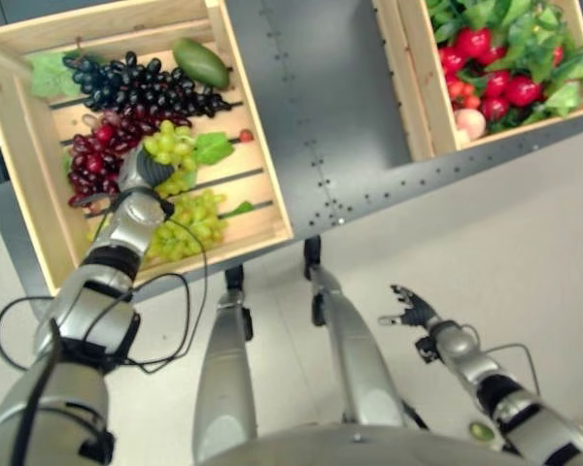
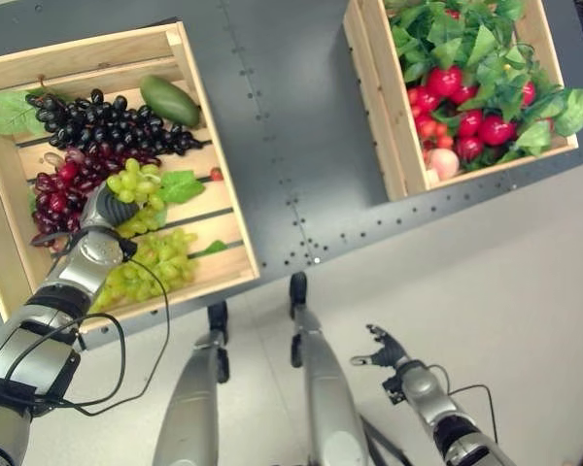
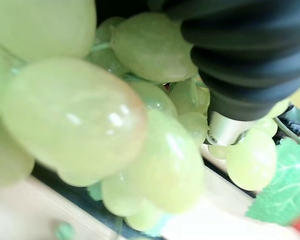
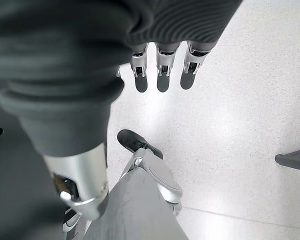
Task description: Pick up the fruits from the basket on one side to the basket on the other side
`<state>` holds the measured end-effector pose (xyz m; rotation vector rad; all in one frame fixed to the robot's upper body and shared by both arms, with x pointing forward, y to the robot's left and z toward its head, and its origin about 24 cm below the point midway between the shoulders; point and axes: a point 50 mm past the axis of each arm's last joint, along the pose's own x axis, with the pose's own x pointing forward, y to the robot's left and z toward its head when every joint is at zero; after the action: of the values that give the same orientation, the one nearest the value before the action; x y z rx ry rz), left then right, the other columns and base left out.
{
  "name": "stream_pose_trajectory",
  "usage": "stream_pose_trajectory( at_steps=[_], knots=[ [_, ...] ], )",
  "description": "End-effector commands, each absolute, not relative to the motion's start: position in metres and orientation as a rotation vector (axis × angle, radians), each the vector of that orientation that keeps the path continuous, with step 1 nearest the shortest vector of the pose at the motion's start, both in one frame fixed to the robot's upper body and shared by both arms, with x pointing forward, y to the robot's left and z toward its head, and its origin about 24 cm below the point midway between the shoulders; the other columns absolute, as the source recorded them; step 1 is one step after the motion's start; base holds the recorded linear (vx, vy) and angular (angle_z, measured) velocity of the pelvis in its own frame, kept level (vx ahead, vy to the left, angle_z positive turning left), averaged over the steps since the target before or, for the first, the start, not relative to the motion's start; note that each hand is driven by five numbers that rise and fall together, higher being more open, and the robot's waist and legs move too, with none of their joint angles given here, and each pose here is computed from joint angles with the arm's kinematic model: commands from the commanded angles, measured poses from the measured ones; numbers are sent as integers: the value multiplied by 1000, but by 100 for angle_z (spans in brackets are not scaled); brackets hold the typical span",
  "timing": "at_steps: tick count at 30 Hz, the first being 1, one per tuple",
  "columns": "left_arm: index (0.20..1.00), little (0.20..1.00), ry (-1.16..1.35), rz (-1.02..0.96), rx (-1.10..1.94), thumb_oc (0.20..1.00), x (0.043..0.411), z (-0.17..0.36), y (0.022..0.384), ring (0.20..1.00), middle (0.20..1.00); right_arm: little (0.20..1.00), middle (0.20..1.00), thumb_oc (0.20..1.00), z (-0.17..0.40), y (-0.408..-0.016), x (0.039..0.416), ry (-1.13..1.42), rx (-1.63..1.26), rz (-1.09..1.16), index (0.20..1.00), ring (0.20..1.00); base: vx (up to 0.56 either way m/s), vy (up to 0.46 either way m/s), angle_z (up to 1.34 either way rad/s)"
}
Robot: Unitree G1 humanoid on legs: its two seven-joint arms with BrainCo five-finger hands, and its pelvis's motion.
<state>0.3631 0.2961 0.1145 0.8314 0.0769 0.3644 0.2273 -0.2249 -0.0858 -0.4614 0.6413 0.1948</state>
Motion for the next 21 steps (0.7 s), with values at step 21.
stream_pose_trajectory(
  at_steps=[21],
  knots=[
    [200, 200, -29, 79, 272, 200, 237, 64, 280, 200, 200, 1000, 1000, 1000, -83, -282, 189, 723, -535, 137, 1000, 1000, 45, -3, 12]
  ],
)
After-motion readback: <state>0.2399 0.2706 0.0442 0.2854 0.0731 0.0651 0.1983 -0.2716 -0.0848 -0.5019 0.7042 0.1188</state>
